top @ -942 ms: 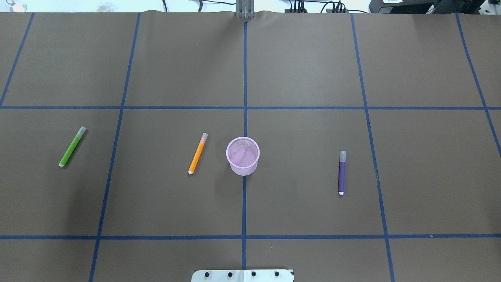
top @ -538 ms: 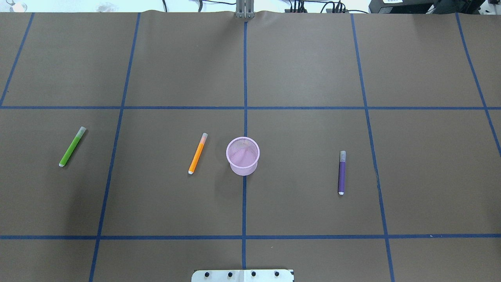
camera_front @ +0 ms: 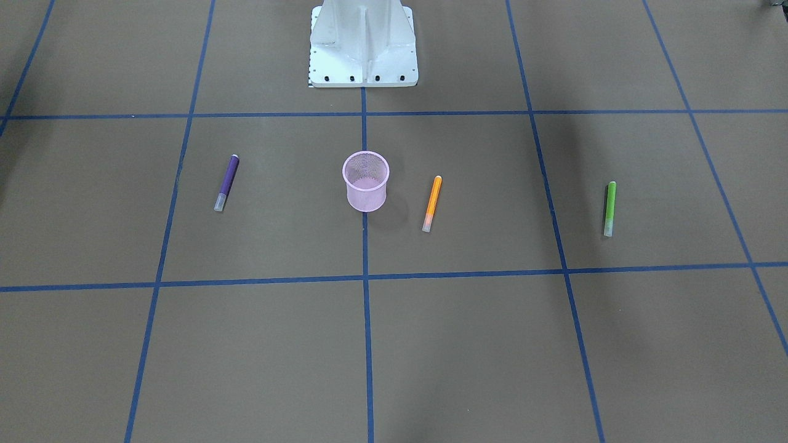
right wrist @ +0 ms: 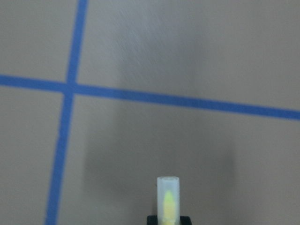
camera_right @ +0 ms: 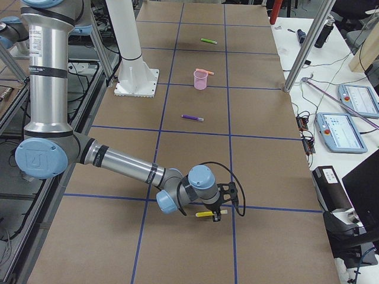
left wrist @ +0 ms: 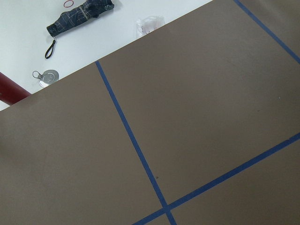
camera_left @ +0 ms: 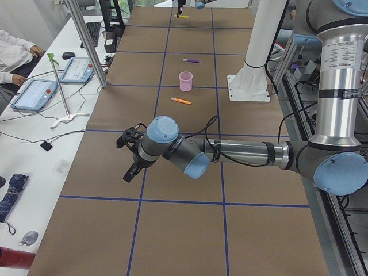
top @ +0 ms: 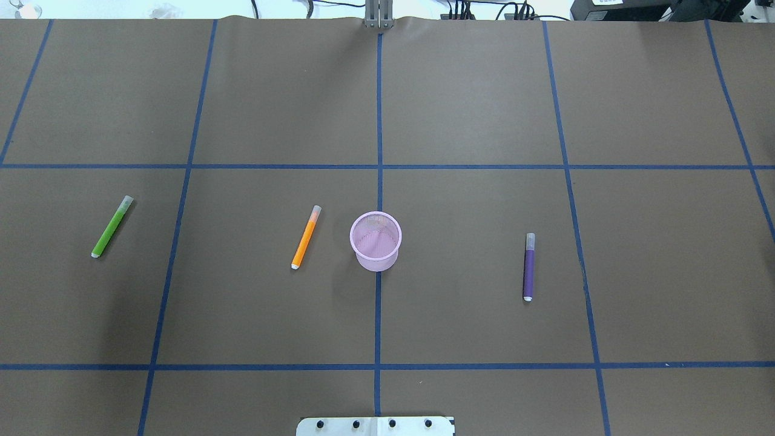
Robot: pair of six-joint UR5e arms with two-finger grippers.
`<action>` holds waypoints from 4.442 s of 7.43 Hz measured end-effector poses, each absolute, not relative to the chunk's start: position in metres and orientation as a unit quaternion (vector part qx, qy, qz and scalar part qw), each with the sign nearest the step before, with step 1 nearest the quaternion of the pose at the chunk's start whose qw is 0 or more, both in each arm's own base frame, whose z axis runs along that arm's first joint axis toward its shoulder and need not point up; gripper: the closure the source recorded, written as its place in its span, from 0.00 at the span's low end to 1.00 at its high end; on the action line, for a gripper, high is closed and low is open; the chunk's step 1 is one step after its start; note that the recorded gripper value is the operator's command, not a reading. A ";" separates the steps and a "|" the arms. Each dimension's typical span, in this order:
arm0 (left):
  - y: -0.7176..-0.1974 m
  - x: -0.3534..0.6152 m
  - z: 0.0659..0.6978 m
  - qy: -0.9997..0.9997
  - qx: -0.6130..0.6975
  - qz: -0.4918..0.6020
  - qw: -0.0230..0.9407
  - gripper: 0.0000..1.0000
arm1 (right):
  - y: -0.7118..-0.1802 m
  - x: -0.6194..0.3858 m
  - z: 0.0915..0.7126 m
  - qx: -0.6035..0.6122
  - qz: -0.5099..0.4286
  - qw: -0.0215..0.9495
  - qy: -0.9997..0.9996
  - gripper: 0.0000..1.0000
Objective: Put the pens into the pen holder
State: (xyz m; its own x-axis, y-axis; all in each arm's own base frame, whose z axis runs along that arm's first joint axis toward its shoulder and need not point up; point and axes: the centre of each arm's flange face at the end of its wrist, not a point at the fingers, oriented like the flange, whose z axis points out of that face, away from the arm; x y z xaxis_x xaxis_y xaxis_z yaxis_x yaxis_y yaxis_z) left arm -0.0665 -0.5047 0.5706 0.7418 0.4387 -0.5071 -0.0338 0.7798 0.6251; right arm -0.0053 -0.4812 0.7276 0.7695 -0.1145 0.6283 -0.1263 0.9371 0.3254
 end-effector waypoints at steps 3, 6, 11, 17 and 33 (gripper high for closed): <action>-0.504 -0.061 0.562 0.355 0.318 0.140 0.868 0.00 | -0.531 -0.034 0.573 0.286 -0.013 0.878 -0.383 1.00; -0.508 -0.035 0.557 0.366 0.324 0.157 0.858 0.00 | -0.532 -0.116 0.427 0.350 -0.019 0.821 -0.451 1.00; -0.513 -0.020 0.550 0.371 0.324 0.170 0.854 0.00 | -0.456 -0.365 0.257 0.476 0.056 0.728 -0.490 1.00; -0.514 -0.013 0.550 0.375 0.317 0.170 0.854 0.00 | -0.334 -0.519 0.202 0.516 0.090 0.703 -0.481 1.00; -0.505 0.169 0.541 0.424 0.230 0.084 0.872 0.00 | -0.559 -0.372 0.239 0.229 0.034 0.874 -0.428 0.01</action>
